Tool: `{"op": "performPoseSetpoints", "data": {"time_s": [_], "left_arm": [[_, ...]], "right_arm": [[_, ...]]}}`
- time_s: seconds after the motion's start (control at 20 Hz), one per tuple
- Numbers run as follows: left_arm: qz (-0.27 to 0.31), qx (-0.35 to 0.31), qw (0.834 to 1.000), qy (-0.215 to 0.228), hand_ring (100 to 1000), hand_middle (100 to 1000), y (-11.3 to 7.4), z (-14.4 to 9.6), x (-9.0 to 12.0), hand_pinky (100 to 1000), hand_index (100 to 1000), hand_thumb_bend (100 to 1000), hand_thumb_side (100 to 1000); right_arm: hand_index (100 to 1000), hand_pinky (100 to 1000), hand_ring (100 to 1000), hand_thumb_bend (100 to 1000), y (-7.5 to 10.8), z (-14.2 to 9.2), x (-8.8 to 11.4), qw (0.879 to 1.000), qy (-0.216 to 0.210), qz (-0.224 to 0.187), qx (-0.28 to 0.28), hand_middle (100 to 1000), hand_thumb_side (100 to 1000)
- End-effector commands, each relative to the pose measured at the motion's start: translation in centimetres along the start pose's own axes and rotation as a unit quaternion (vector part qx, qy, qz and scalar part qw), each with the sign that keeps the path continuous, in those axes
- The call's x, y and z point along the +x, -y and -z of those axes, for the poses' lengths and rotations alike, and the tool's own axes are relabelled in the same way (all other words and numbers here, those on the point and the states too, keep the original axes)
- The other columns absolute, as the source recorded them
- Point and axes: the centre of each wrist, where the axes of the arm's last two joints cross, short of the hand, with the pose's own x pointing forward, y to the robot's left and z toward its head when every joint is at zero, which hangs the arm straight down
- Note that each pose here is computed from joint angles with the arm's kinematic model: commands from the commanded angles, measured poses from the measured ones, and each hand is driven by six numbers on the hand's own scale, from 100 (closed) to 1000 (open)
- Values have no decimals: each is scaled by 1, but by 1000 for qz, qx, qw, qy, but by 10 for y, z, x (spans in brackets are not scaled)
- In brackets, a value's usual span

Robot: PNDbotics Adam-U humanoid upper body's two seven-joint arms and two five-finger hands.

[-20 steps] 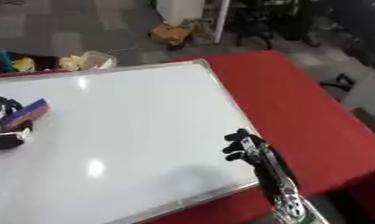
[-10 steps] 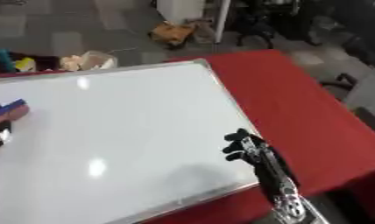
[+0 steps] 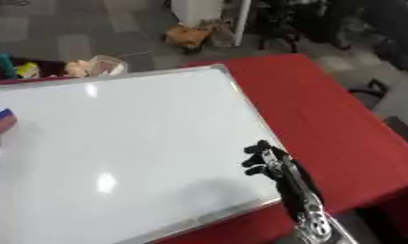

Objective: Wipe the whiteboard clean with a brush.

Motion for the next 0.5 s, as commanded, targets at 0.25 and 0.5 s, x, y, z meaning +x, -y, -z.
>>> {"op": "performPoseSetpoints", "data": {"time_s": [0.25, 0.5], "left_arm": [[7, -24, 996, 88, 517, 509, 0, 2, 33, 469, 713, 394, 231], [11, -27, 991, 134, 517, 509, -4, 2, 52, 468, 712, 387, 233]], "right_arm": [[686, 604, 638, 100, 2, 2, 5, 1000, 12, -4, 1, 483, 869], [687, 604, 638, 100, 2, 2, 5, 1000, 12, -3, 2, 483, 870]]}}
